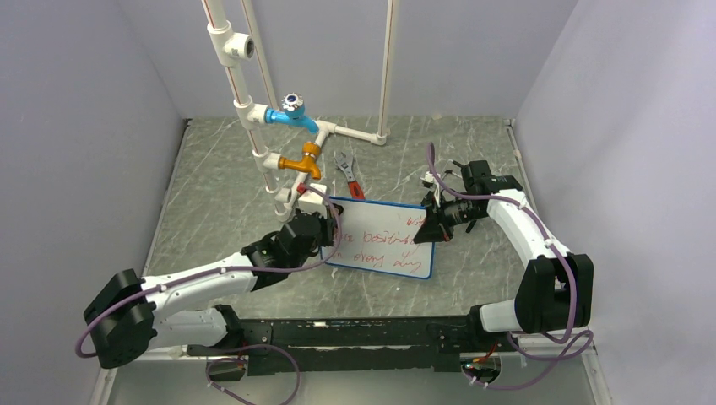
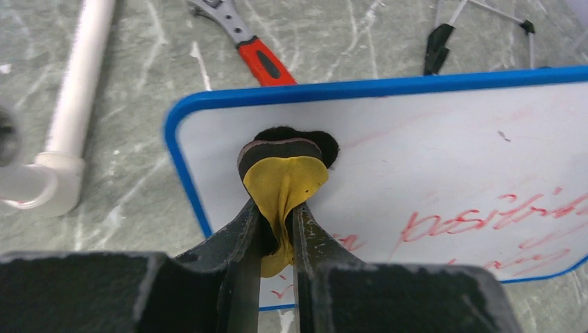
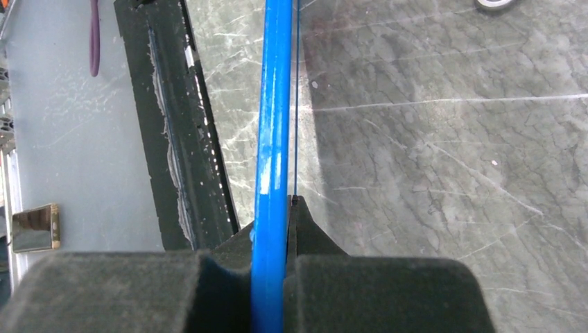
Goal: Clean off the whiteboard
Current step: Erase the center of the board with the whiteboard.
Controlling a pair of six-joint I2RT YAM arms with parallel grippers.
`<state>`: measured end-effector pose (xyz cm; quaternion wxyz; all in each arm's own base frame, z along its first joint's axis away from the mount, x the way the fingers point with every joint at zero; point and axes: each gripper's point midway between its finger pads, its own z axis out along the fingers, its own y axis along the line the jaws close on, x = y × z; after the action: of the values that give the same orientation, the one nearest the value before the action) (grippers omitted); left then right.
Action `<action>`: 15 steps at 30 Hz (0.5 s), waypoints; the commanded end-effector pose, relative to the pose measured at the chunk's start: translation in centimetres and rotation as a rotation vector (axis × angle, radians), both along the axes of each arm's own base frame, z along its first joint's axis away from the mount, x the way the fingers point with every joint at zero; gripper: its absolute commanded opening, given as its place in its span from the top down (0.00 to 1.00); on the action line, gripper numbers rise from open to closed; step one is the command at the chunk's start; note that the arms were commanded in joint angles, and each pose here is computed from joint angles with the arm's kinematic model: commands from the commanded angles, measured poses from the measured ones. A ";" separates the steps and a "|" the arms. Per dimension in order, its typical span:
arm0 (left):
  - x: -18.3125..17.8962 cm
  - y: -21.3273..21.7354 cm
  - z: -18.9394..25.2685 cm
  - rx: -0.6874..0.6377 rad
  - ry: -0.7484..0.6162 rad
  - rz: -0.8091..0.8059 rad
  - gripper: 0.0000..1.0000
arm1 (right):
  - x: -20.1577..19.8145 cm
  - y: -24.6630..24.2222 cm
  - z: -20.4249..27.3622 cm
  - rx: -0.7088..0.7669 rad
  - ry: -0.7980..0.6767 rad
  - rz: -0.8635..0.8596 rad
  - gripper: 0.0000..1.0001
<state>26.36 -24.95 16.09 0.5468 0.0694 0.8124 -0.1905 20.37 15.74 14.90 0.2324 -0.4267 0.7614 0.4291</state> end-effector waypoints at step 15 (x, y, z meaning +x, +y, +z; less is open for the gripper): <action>-2.3 -13.1 3.0 -0.031 -0.063 -0.232 1.00 | -1.2 0.0 -0.2 -0.017 -0.029 0.069 1.00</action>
<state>22.26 -39.55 18.53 0.5259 0.1955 0.7779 -0.2830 20.43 15.73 14.78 0.2385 -0.4417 0.7533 0.4249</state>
